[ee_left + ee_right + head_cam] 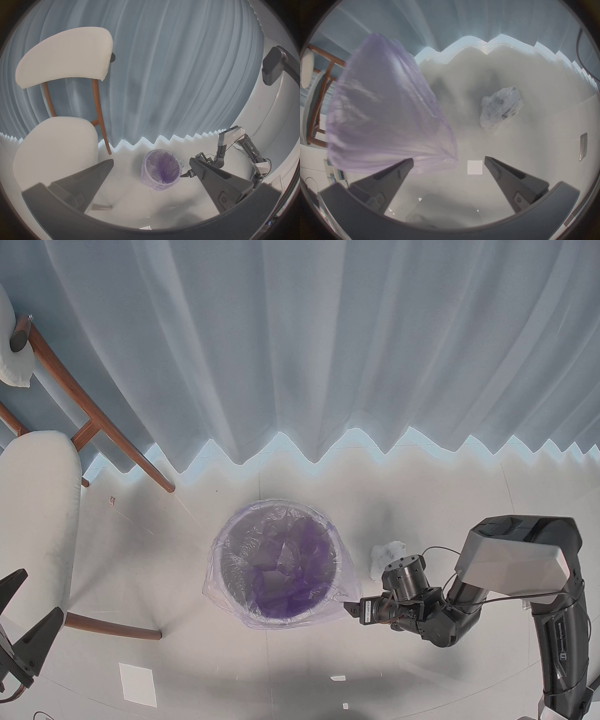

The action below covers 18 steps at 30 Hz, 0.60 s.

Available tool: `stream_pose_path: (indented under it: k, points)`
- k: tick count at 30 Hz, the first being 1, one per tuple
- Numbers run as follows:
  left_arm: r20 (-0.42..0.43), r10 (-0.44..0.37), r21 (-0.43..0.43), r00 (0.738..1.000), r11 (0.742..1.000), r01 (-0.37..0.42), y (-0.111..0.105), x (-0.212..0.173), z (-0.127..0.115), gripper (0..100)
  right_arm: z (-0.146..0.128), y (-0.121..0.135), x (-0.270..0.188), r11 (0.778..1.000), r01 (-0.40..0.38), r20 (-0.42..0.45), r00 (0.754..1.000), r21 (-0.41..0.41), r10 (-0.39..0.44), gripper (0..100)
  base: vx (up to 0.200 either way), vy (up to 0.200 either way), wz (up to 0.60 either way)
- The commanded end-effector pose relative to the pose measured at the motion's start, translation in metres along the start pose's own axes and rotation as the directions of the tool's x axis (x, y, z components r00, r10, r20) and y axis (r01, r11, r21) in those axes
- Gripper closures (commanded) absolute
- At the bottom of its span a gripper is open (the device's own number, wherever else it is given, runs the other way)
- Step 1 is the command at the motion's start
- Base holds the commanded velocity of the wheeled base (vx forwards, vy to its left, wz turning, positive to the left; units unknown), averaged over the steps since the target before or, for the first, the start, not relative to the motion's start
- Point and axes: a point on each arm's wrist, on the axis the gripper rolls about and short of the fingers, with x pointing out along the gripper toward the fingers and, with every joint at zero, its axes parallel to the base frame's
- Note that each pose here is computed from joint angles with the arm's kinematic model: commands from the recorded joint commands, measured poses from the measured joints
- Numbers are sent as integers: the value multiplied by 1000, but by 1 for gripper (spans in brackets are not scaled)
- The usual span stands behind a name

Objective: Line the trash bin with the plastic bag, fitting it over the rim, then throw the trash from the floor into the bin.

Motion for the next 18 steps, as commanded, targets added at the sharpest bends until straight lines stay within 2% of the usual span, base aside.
stream_pose_path:
  k: [1,4,6,9,11,13,15,17,18]
  points:
    - [2,-84,24,996,996,84,-3,3,11,0,13,10,-72,996,-92,45,995,4,92,0,0,0,0]
    - [-46,-94,2,994,996,94,-7,19,24,0,11,5,-116,991,-136,50,989,8,136,0,0,0,0]
    - [-85,-84,-27,993,996,82,-9,30,32,0,13,0,-141,987,-160,86,984,27,157,0,0,0,0]
    - [-190,-78,-96,979,994,61,-14,58,41,0,25,-6,-190,973,-204,208,962,109,178,0,0,0,0]
    - [-256,-81,-137,963,989,46,-17,72,36,0,31,-12,-210,963,-214,275,947,165,164,0,0,0,0]
    - [-348,-113,-168,931,984,57,-20,88,25,0,32,-18,-226,956,-189,333,937,224,107,0,0,0,0]
    - [-439,-148,-209,886,976,59,-21,103,9,0,31,-22,-238,950,-160,381,923,270,47,0,0,0,0]
    - [-515,-165,-248,841,968,38,-21,117,-5,0,29,-25,-252,940,-165,418,908,299,26,0,0,0,0]
    - [-525,-166,-253,835,967,33,-20,119,-6,0,29,-25,-254,938,-170,425,905,300,28,0,0,0,0]
